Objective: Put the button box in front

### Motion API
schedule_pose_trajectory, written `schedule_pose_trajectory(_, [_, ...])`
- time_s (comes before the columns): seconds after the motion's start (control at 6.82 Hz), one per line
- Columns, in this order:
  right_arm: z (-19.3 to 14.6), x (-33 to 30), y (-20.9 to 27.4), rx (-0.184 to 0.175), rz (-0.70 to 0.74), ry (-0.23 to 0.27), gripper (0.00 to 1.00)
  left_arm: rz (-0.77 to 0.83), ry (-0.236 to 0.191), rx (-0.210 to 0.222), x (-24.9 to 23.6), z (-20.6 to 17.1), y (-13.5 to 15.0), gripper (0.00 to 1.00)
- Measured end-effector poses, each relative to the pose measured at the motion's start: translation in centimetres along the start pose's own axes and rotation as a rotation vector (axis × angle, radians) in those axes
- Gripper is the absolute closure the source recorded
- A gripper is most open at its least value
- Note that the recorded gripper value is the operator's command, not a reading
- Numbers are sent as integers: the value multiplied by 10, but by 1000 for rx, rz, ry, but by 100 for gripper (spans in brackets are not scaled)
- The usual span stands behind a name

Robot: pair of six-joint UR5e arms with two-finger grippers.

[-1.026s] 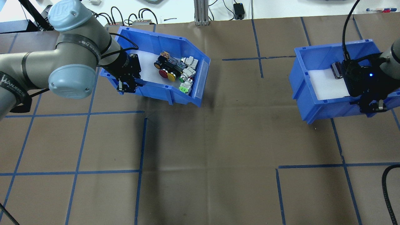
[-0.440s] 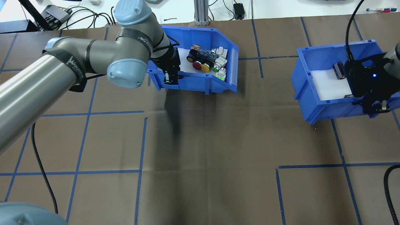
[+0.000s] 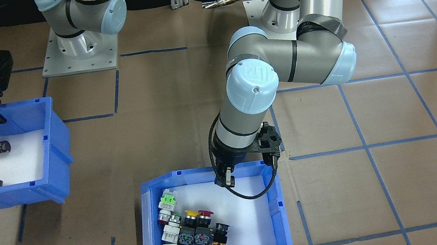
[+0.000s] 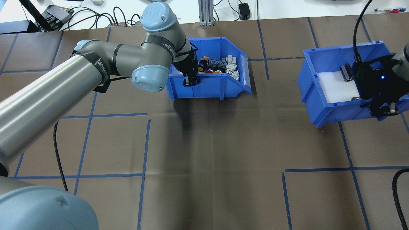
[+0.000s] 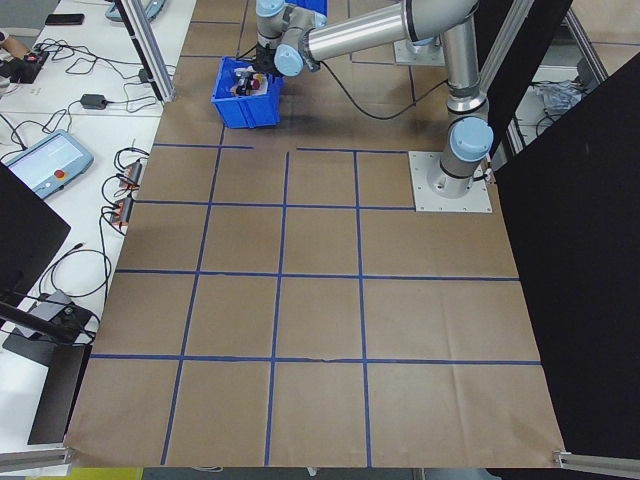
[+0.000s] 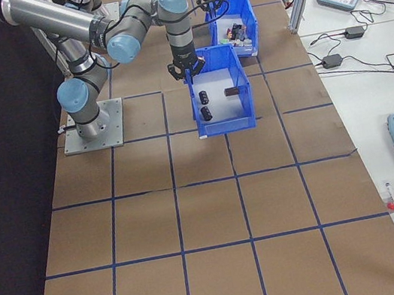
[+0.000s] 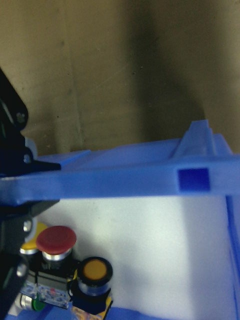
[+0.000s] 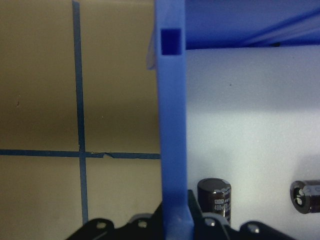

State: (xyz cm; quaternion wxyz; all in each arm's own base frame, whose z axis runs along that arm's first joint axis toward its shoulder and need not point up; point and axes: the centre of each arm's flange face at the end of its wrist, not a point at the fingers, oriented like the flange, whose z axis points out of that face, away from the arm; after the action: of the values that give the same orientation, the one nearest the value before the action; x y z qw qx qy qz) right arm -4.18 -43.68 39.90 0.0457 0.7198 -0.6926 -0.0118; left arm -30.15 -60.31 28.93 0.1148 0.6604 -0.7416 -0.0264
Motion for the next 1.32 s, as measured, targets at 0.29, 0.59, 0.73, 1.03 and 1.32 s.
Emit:
schedule_pose_trajectory(0.29, [-1,0,0,0,0,1,98,16,24,-4,-1,-17,5,1])
schedule_pose_trajectory(0.59, [-2,-1,-1,0,-1,0,98,29,26,-1,-13,-54,14,2])
schedule_pose_trajectory(0.73, [-2,-3,-4,9,-1,-3,98,52,12,5,-23,-82,14,1])
schedule_pose_trajectory(1.03, [1,-25,-21,46,-1,-13,98,178,-32,61,-46,-137,-5,1])
schedule_pose_trajectory(1.32, [15,-64,-49,61,1,-27,99,371,-106,80,-75,-185,-29,1])
